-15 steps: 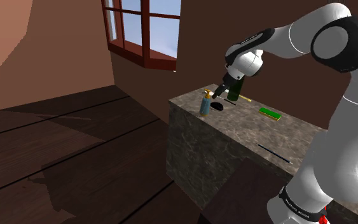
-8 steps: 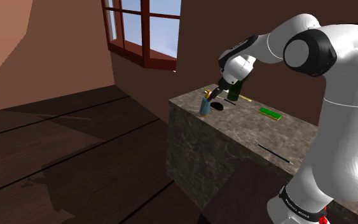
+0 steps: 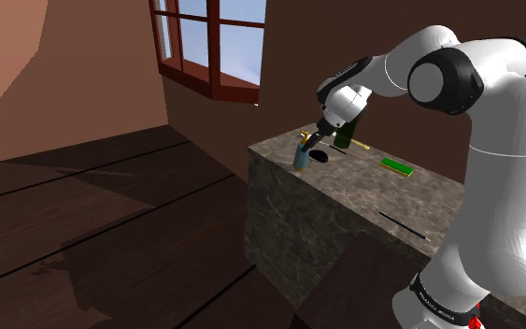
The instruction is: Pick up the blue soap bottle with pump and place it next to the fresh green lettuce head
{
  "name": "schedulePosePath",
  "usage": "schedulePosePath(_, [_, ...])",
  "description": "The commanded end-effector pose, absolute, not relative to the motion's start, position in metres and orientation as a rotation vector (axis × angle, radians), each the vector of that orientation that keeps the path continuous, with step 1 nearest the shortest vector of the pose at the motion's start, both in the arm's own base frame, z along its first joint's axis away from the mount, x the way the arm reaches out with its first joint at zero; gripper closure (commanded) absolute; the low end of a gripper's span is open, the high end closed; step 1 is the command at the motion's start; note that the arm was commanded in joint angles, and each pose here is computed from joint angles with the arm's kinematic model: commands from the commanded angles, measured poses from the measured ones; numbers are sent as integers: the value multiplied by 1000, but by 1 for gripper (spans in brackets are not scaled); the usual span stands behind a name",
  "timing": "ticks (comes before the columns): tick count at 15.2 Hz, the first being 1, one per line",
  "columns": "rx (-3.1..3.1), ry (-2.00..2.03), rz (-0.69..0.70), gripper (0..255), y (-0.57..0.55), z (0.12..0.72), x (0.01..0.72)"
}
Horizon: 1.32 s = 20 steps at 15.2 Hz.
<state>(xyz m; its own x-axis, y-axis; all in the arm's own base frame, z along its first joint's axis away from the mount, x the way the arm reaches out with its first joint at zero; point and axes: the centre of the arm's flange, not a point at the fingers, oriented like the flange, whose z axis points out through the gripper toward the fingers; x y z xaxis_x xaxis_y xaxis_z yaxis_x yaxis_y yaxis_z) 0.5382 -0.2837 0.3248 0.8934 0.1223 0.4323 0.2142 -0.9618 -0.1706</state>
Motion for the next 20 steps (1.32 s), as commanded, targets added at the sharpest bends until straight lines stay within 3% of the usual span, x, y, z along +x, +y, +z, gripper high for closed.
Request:
schedulePosePath(1, [-2846, -256, -630, 0, -284, 325, 538])
schedulePosePath(2, [-2846, -256, -630, 0, -284, 325, 538])
schedulePosePath(3, [-2846, -256, -630, 255, -284, 325, 538])
schedulePosePath(12, [-2846, -256, -630, 255, -284, 325, 538])
schedulePosePath(20, [-2846, -256, -630, 255, -284, 367, 538])
